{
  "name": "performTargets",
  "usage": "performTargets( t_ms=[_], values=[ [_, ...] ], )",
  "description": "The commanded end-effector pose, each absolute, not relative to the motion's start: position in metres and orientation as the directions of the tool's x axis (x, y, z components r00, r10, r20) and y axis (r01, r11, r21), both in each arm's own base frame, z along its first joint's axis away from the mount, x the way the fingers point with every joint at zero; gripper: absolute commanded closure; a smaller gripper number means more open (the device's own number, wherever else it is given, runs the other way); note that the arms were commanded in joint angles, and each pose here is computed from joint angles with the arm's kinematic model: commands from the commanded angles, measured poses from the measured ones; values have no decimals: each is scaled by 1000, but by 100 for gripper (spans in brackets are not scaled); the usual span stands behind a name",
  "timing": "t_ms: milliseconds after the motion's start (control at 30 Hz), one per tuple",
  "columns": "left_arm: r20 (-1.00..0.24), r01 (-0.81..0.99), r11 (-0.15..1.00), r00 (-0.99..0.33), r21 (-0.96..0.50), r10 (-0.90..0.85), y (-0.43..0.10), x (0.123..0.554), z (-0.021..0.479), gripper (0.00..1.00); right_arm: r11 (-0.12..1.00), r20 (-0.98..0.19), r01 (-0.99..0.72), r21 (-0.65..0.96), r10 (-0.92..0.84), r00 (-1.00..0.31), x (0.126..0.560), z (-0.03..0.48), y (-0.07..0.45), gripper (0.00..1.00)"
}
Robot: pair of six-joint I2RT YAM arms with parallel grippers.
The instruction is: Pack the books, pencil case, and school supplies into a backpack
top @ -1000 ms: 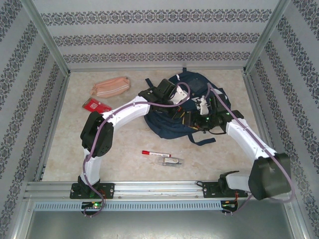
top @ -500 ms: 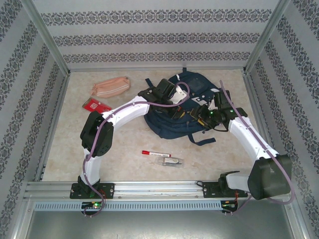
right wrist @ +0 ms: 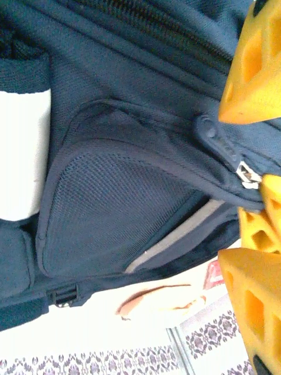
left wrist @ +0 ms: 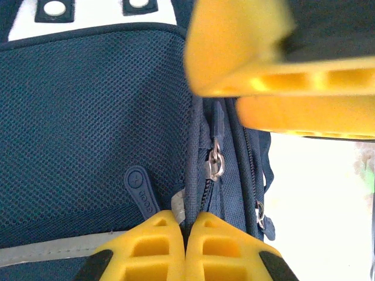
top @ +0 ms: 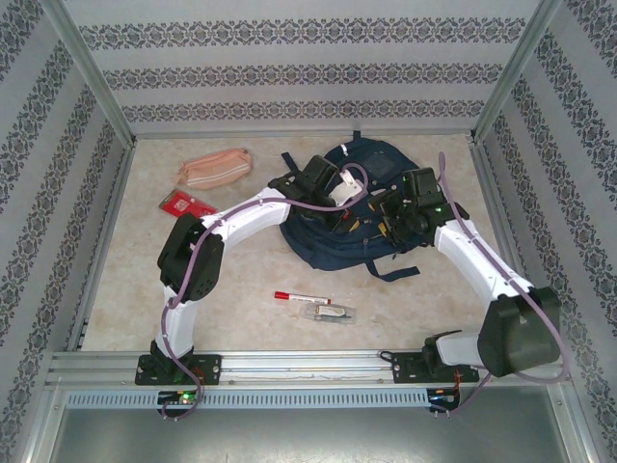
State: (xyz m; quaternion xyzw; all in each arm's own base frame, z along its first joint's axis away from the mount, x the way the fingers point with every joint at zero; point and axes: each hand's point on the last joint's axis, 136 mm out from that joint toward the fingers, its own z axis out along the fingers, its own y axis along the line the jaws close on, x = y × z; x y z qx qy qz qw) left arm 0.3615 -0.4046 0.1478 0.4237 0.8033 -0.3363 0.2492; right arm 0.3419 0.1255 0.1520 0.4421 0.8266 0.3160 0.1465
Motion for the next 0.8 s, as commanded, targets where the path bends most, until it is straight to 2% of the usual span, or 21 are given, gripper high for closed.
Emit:
performTargets(
  t_ms=[0,100,167,267,300,333,367,400,533,633,767],
  values=[
    [-785,915,307,-387,-262,483,-413,363,173,100,369,98,682,631,835,-542,350,144,135,46],
    [-804,936,277,-331,-216,494,-414,363,173,100,408,112,678,611,804,-584,356,138,147,51],
    [-811,944,268,-305,-190,499,-414,364,176,100,426,110,688,588,800,-590,356,130,149,58],
    [-817,945,281,-294,-170,497,-414,369,180,100,428,107,699,573,806,-582,359,122,148,87],
    [-816,936,306,-311,-174,488,-413,372,183,97,428,107,693,580,804,-585,361,124,149,94],
    [-813,923,337,-336,-185,475,-411,374,186,85,427,107,685,590,800,-591,363,127,150,98],
    [-808,905,375,-369,-200,460,-408,376,191,74,424,106,682,596,800,-590,364,130,151,99],
    [-796,873,429,-425,-232,432,-403,378,196,69,416,105,679,604,804,-586,365,134,151,100],
    [-669,646,645,-692,-408,270,-369,365,202,64,386,103,669,635,816,-569,373,149,151,100],
    [-526,464,700,-838,-543,147,-361,337,187,61,380,101,654,654,812,-574,377,160,154,100],
    [-431,336,737,-900,-587,67,-372,308,166,59,362,93,648,670,825,-557,381,167,153,100]
  ],
)
